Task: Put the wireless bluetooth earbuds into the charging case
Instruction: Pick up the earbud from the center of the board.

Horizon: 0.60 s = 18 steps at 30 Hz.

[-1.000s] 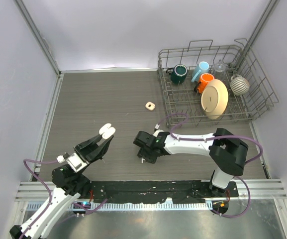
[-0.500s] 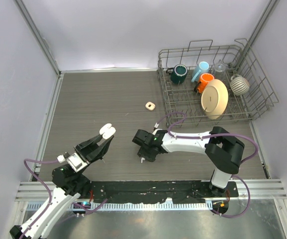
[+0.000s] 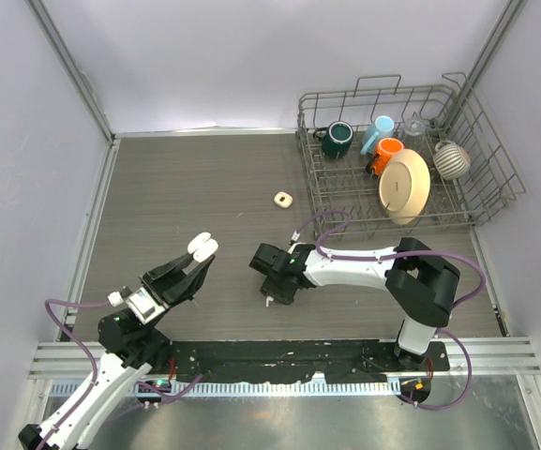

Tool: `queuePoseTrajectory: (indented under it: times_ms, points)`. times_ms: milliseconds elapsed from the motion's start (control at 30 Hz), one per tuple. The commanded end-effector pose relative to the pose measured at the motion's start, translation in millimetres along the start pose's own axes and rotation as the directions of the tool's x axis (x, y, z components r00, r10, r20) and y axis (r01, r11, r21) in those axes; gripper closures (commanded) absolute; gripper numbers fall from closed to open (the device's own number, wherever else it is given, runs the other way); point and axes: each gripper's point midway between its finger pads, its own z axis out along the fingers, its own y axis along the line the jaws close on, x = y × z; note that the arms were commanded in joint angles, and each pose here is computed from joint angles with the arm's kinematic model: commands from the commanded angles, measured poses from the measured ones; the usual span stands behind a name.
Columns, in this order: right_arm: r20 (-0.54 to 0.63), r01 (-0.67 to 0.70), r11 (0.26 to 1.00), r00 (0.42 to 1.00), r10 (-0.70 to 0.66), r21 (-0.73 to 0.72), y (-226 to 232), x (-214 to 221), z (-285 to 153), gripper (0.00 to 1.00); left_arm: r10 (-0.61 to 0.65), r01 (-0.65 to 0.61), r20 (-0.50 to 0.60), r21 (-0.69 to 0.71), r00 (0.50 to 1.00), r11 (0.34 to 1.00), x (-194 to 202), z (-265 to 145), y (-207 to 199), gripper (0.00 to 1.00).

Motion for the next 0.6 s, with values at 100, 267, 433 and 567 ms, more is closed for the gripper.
queuePoseTrajectory:
  times_ms: [100, 267, 433, 567]
  points:
    - [0.041, -0.025, 1.000, 0.999, 0.026, -0.016, 9.4, -10.8, -2.1, 0.60, -0.010, 0.010, -0.057, -0.004, 0.998, 1.000, 31.4, -12.7, -3.5, 1.00]
    - [0.035, -0.026, 1.000, 0.999, 0.026, -0.006, 8.1, -12.2, 1.4, 0.60, -0.010, 0.009, -0.060, -0.005, 0.998, 1.000, 32.6, -12.9, -3.3, 1.00]
    - [0.018, -0.018, 1.000, 1.000, 0.018, -0.011, 10.4, -9.1, 4.0, 0.61, -0.008, 0.007, -0.059, -0.008, 0.998, 1.000, 31.7, -12.2, -2.5, 1.00]
    - [0.010, -0.013, 1.000, 1.000, 0.013, -0.010, 12.1, -7.6, 5.3, 0.61, -0.007, 0.006, -0.062, -0.013, 0.998, 1.000, 32.6, -12.1, -1.6, 1.00]
